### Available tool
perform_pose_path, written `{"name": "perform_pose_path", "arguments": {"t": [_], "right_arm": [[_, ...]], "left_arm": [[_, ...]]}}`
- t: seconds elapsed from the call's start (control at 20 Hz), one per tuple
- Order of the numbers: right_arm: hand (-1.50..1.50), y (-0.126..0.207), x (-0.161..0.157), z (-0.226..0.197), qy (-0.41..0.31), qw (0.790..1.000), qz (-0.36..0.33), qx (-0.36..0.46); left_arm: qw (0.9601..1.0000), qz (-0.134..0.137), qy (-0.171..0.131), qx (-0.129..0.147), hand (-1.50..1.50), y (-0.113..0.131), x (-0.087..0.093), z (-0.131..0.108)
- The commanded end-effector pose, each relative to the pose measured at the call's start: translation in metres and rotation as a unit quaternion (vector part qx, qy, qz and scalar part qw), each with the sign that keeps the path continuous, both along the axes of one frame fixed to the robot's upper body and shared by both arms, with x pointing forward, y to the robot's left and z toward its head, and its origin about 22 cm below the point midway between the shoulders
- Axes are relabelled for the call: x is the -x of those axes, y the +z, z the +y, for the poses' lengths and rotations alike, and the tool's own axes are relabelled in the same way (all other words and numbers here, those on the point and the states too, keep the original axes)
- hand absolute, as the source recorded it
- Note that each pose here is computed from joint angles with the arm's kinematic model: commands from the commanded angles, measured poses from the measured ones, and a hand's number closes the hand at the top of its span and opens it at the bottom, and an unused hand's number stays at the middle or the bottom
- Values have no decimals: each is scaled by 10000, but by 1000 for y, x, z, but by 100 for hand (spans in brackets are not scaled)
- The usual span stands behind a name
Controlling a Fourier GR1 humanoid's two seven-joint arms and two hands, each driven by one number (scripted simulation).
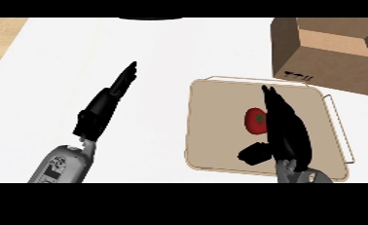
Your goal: Pick the tomato from the tray and place it in the cardboard box
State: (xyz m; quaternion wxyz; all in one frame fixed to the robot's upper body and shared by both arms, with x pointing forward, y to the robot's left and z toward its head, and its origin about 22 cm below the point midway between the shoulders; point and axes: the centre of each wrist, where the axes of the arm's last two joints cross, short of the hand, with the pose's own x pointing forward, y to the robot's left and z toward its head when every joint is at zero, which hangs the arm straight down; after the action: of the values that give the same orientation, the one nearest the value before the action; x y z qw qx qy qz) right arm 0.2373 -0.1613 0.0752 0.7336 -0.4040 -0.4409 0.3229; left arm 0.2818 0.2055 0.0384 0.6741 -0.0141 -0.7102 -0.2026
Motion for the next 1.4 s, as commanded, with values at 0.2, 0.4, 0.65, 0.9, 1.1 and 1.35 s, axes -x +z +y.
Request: {"name": "perform_pose_path", "arguments": {"t": [0.2, 0.4, 0.65, 0.9, 1.1, 1.35], "right_arm": [[-150, -9, 16, -14, 84, 9993, 376, -24], [-150, -15, -13, 1, 76, 9986, 523, 63], [-150, -38, -24, -5, 17, 9981, 613, 59], [-150, -46, -31, -3, 22, 9977, 659, 153], [-150, -55, -23, 1, -25, 9967, 714, 380], [150, -66, -14, 1, 25, 9963, 828, 216]], "left_arm": [[10000, -50, 63, -1, 0, 5, -5, -2], [10000, 7, 45, 3, 0, -5, 2, -3], [10000, -26, 73, 54, 0, 3, 1, 11], [10000, 36, -13, 80, 0, -20, 13, -4], [10000, 5, -1, 14, 0, -6, -1, -5], [10000, -4, 15, 60, 0, 7, 8, 5]]}}
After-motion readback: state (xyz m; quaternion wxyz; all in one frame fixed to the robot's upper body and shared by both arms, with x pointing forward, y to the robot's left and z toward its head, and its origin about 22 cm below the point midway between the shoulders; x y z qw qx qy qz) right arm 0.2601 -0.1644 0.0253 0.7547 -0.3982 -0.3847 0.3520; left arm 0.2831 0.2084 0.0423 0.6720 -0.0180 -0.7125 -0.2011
